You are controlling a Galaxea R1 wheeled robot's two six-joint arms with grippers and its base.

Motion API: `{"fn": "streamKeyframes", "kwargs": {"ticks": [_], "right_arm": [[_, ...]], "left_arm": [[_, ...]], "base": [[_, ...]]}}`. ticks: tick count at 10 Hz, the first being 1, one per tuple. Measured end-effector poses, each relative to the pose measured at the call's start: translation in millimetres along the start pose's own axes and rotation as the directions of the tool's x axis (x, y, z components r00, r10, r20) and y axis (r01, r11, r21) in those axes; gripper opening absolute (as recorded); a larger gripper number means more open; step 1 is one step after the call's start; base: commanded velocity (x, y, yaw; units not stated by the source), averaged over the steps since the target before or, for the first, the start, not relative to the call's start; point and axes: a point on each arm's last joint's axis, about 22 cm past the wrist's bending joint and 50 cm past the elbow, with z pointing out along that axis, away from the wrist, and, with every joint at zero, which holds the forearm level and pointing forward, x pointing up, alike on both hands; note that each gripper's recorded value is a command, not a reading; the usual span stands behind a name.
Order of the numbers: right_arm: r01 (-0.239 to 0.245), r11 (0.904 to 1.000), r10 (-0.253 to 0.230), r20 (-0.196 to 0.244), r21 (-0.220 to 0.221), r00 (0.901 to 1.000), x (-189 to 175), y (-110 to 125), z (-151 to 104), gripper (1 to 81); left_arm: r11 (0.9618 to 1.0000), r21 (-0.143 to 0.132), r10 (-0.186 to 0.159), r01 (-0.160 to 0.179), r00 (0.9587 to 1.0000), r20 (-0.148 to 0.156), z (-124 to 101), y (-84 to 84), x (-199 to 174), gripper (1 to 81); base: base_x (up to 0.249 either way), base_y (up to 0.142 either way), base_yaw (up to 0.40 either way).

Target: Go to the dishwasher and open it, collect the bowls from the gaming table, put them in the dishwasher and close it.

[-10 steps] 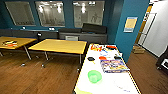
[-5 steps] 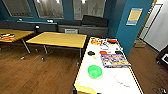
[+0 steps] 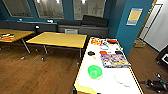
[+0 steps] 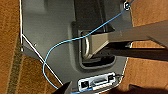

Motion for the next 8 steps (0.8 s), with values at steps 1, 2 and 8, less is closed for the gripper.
{"fn": "streamKeyframes", "kwargs": {"ticks": [1,2,8], "right_arm": [[-0.035,0.9993,0.035,-0.009,-0.016,0.9994,11,4,9,81.1],[-0.063,0.9976,0.063,-0.004,-0.026,0.9980,14,6,24,81.1],[-0.242,0.9635,0.242,-0.015,-0.114,0.9701,12,40,97,81.1]], "left_arm": [[1.0000,0.001,0.000,0.000,1.0000,0.000,0,-0.7,0,81.1],[1.0000,0.000,0.001,-0.001,1.0000,0.000,0,0.1,0,81.1],[0.9999,0.015,-0.004,0.004,1.0000,0.005,3,-2.9,-1,81.1]], "base": [[0.000,0.000,0.000],[0.000,0.000,0.000],[0.000,0.000,0.000]]}}
